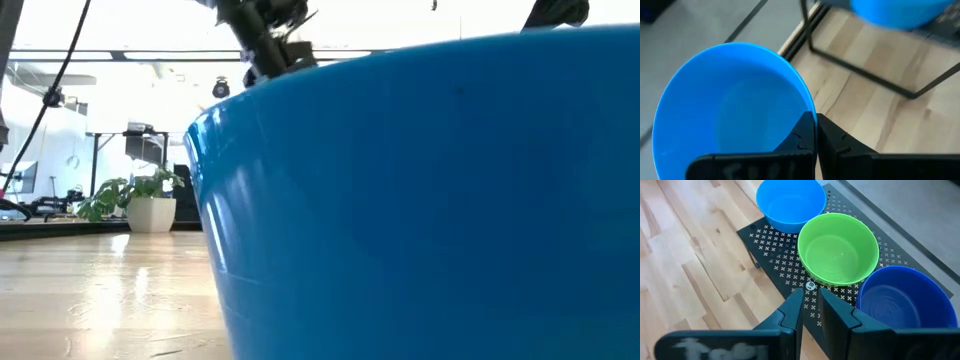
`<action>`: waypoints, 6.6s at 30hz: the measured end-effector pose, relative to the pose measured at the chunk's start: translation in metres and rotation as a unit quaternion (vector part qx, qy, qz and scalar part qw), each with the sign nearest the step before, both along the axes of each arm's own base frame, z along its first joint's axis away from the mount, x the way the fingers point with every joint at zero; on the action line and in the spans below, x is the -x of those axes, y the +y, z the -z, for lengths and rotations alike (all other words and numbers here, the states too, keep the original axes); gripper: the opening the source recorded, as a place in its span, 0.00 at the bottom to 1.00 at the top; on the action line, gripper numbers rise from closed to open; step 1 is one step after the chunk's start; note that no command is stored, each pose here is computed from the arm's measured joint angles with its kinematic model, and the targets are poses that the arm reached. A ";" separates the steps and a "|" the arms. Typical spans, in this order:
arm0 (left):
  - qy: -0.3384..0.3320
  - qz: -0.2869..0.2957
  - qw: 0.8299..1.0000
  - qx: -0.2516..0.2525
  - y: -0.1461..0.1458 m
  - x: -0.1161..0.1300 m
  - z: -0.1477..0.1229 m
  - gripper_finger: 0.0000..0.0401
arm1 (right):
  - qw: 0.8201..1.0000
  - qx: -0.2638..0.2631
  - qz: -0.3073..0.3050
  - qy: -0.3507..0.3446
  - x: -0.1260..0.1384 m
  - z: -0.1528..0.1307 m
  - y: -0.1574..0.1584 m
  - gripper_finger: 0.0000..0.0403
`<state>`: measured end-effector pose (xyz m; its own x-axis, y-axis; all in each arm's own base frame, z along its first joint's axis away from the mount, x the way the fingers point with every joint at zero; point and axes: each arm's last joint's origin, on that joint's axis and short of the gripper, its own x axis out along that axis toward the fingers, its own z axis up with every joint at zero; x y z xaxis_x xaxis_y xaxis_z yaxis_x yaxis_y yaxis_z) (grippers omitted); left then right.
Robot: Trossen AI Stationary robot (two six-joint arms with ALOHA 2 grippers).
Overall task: Pick & Place Mini bowls
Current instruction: Stack the top blue bowl on the blue bowl on the shelf, then stack the blue bowl on the stacked blue bowls on the shelf
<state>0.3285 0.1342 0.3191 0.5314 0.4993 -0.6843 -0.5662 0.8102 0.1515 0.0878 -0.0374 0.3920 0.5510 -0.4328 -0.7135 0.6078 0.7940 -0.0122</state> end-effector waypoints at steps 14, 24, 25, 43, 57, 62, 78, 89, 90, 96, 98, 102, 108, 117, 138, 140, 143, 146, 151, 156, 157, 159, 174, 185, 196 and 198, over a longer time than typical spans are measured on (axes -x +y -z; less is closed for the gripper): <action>-0.005 0.156 0.986 -0.052 -0.014 -0.080 -0.054 0.00 | 1.000 0.001 0.002 0.000 0.000 0.000 0.000 0.14; 0.000 0.228 0.970 -0.081 -0.034 -0.111 -0.050 0.00 | 1.000 0.002 0.002 0.001 0.000 0.000 0.000 0.14; 0.001 0.238 0.967 -0.087 -0.037 -0.113 -0.050 0.00 | 1.000 0.002 0.002 0.001 0.000 0.000 0.000 0.14; -0.030 0.283 0.951 -0.122 -0.043 -0.124 -0.049 0.00 | 1.000 0.002 0.002 0.002 0.000 0.000 0.000 0.14; -0.015 0.271 0.955 -0.120 -0.041 -0.126 -0.035 0.02 | 1.000 0.006 -0.003 0.005 0.000 0.000 0.000 0.14; -0.016 0.271 0.955 -0.121 -0.041 -0.126 -0.035 0.03 | 1.000 0.006 -0.003 0.005 0.000 0.000 0.000 0.14; -0.033 0.258 0.956 -0.135 -0.033 -0.127 -0.039 0.16 | 1.000 0.006 -0.003 0.005 0.000 0.000 0.000 0.14; -0.041 0.249 0.956 -0.149 -0.032 -0.128 -0.042 0.17 | 1.000 0.006 -0.004 0.005 0.000 0.000 0.000 0.14; -0.040 0.246 0.957 -0.152 -0.032 -0.128 -0.042 0.17 | 1.000 0.006 -0.004 0.005 0.000 0.000 0.000 0.14; -0.028 0.221 0.960 -0.168 -0.030 -0.128 -0.042 0.14 | 1.000 0.007 -0.005 0.006 0.000 0.000 0.000 0.14; -0.028 0.220 0.960 -0.168 -0.030 -0.128 -0.042 0.12 | 1.000 0.007 -0.005 0.006 0.000 0.000 0.000 0.14; -0.028 0.221 0.960 -0.167 -0.030 -0.128 -0.042 0.03 | 1.000 0.007 -0.005 0.006 0.000 0.000 0.000 0.14; -0.014 0.229 0.962 -0.151 -0.031 -0.128 -0.028 0.00 | 1.000 0.007 -0.005 0.005 0.000 0.000 0.000 0.14; -0.024 0.221 0.961 -0.164 -0.031 -0.126 -0.035 0.00 | 1.000 0.007 -0.005 0.005 0.000 0.000 0.000 0.14; 0.023 0.255 0.954 -0.156 -0.134 -0.054 -0.078 0.00 | 0.994 -0.074 -0.070 0.027 -0.013 0.027 0.011 0.14; 0.024 0.261 0.954 -0.145 -0.146 -0.045 -0.072 0.00 | 0.993 -0.076 -0.079 0.034 -0.014 0.032 0.013 0.14; 0.025 0.266 0.956 -0.124 -0.163 -0.030 -0.061 0.00 | 0.992 -0.081 -0.094 0.030 -0.018 0.041 0.016 0.14; 0.007 0.279 0.954 -0.113 -0.181 -0.015 -0.053 0.00 | 0.989 -0.092 -0.115 0.012 -0.023 0.047 0.021 0.14; -0.009 0.318 0.942 -0.111 -0.208 0.002 -0.028 0.00 | 0.983 -0.097 -0.154 0.001 -0.033 0.059 0.031 0.14; -0.024 0.350 0.930 -0.113 -0.230 0.008 0.001 0.00 | 0.979 -0.095 -0.182 -0.008 -0.041 0.067 0.038 0.14; -0.020 0.357 0.927 -0.115 -0.233 0.009 0.006 0.00 | 0.978 -0.095 -0.186 -0.007 -0.043 0.067 0.039 0.14; -0.006 0.370 0.921 -0.119 -0.239 0.010 0.017 0.00 | 0.977 -0.095 -0.193 -0.009 -0.044 0.068 0.041 0.14; -0.024 0.357 0.932 -0.062 -0.251 0.006 0.041 0.06 | 0.967 -0.093 -0.235 -0.020 -0.049 0.075 0.052 0.14; -0.004 0.371 0.929 0.007 -0.265 -0.010 0.074 0.15 | 0.967 -0.093 -0.236 -0.021 -0.049 0.075 0.053 0.14; -0.029 0.416 0.903 0.104 -0.298 -0.035 0.115 0.15 | 0.967 -0.093 -0.236 -0.023 -0.049 0.075 0.053 0.14; -0.021 0.422 0.900 0.108 -0.304 -0.038 0.121 0.15 | 0.967 -0.093 -0.236 -0.023 -0.050 0.075 0.053 0.14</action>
